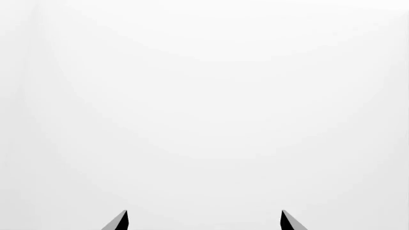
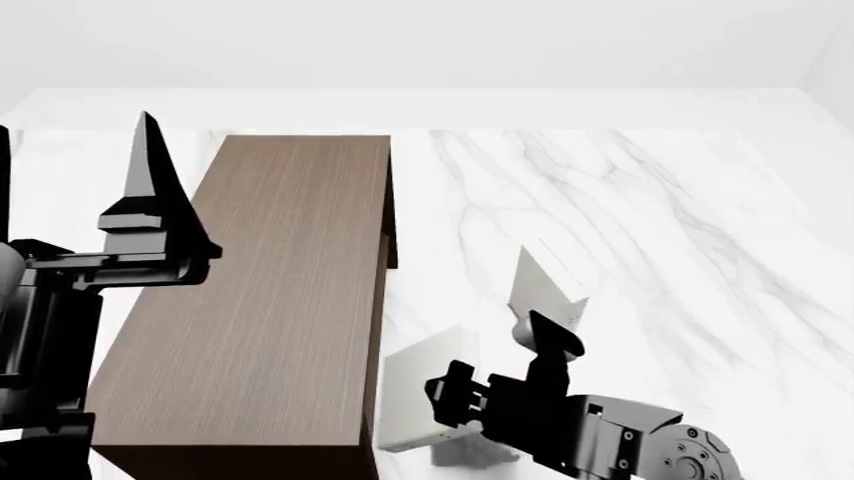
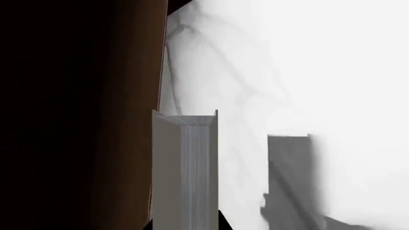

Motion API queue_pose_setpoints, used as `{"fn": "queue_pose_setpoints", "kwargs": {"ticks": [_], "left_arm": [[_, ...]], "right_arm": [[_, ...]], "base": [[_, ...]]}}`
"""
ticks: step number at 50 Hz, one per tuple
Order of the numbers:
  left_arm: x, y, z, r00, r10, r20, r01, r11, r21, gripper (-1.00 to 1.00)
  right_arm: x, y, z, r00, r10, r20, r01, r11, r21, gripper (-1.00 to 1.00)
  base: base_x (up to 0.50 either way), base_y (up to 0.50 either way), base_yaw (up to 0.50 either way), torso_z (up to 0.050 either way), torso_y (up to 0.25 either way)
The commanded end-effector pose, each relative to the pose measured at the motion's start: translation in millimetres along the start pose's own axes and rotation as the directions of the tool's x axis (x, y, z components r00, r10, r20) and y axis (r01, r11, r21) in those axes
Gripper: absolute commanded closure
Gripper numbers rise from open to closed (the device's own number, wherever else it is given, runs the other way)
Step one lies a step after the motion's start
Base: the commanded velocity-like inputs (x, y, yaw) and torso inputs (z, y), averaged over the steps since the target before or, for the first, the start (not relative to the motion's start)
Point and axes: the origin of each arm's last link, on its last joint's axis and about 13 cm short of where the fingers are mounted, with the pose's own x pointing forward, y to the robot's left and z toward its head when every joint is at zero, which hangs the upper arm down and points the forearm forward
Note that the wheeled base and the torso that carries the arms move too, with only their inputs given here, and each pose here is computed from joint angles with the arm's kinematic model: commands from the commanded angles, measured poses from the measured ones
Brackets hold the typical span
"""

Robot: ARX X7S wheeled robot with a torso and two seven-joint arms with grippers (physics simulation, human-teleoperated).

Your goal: Pick up the book on the right and place it under the cabinet shelf.

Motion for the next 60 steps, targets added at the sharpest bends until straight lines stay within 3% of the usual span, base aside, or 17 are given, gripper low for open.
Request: {"fn": "queue_pose_setpoints", "kwargs": {"ticks": [1,40,52,56,57,60], "left_arm": [[0.0,-0.1,-0.2,1.000,-0.001,-0.001,0.001,1.000,-0.001,-1.00],[-0.1,0.1,0.0,1.000,0.000,0.001,0.000,1.000,0.002,-1.00],[-0.2,0.1,0.0,1.000,-0.001,0.002,0.001,1.000,0.000,-1.00],[-0.2,0.1,-0.1,1.000,-0.001,0.002,0.001,1.000,0.000,-1.00],[-0.2,0.1,-0.1,1.000,-0.001,0.002,0.001,1.000,0.000,-1.00],[-0.1,0.2,-0.2,1.000,-0.001,0.002,0.001,1.000,0.000,-1.00]], "right_arm": [[3.2,-0.8,3.2,1.000,0.025,0.018,-0.025,1.000,0.006,1.00],[32.3,-16.5,-5.5,0.999,0.026,-0.032,-0.024,0.998,0.050,1.00],[39.7,-19.9,-12.2,0.999,-0.010,-0.044,0.011,1.000,0.019,1.00],[40.9,-22.0,-13.9,0.995,-0.090,-0.050,0.087,0.995,-0.046,1.00],[40.6,-22.1,-14.3,0.993,-0.105,-0.055,0.102,0.993,-0.064,-1.00],[40.8,-23.2,-16.1,0.987,-0.144,-0.068,0.137,0.986,-0.097,-1.00]], "base": [[0.00,0.00,0.00,0.000,0.000],[0.00,0.00,0.00,0.000,0.001],[0.00,0.00,0.00,0.000,0.000],[0.00,0.00,0.00,0.000,0.000],[0.00,0.00,0.00,0.000,0.000],[0.00,0.00,0.00,0.000,0.000]]}}
